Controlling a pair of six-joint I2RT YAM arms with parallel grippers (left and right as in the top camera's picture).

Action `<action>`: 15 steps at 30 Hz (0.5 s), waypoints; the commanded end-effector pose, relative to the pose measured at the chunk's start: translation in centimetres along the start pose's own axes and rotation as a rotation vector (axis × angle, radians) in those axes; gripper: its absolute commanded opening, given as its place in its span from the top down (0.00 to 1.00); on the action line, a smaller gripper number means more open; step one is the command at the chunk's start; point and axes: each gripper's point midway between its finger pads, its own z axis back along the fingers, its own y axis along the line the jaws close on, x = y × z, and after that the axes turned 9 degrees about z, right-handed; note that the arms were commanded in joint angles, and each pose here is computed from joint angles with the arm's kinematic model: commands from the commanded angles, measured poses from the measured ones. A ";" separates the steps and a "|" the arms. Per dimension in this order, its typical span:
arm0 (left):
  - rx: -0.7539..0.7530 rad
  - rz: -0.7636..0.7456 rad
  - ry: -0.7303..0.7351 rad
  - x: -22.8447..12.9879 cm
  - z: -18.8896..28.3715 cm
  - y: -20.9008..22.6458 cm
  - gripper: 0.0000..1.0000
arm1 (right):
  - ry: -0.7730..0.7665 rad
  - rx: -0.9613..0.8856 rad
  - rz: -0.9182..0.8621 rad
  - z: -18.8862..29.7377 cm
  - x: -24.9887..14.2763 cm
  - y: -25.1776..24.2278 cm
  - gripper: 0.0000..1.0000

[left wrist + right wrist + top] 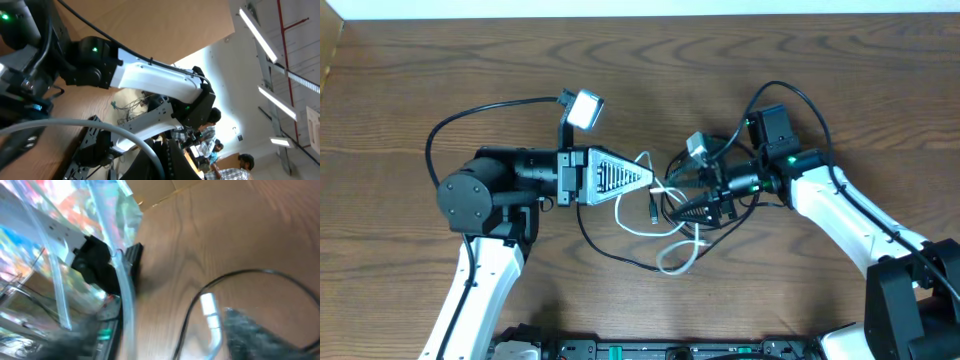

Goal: Untangle cables

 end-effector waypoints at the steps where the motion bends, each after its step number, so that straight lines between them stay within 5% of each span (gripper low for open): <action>1: 0.000 -0.028 0.007 0.0 -0.1 0.2 0.92 | 0.042 -0.013 -0.048 -1.0 -0.1 0.0 0.63; 3: 0.001 -0.025 0.007 0.1 -0.1 0.3 0.92 | 0.085 -0.042 -0.061 -1.6 -0.8 -0.3 0.71; 6: 0.001 -0.024 0.007 0.1 -0.1 0.3 0.92 | 0.136 -0.077 -0.074 -2.3 -1.6 -0.6 0.99; 13: 0.001 -0.024 0.008 0.0 -0.1 0.3 0.93 | 0.146 -0.095 -0.087 -2.7 -1.6 -0.9 0.98; 14: 0.001 -0.024 0.008 0.1 -0.1 0.3 0.92 | 0.147 -0.097 -0.087 -2.7 -1.6 -0.9 0.75; 15: 0.001 -0.024 0.008 0.1 -0.1 0.3 0.93 | 0.148 -0.099 -0.087 -2.7 -1.6 -0.9 0.42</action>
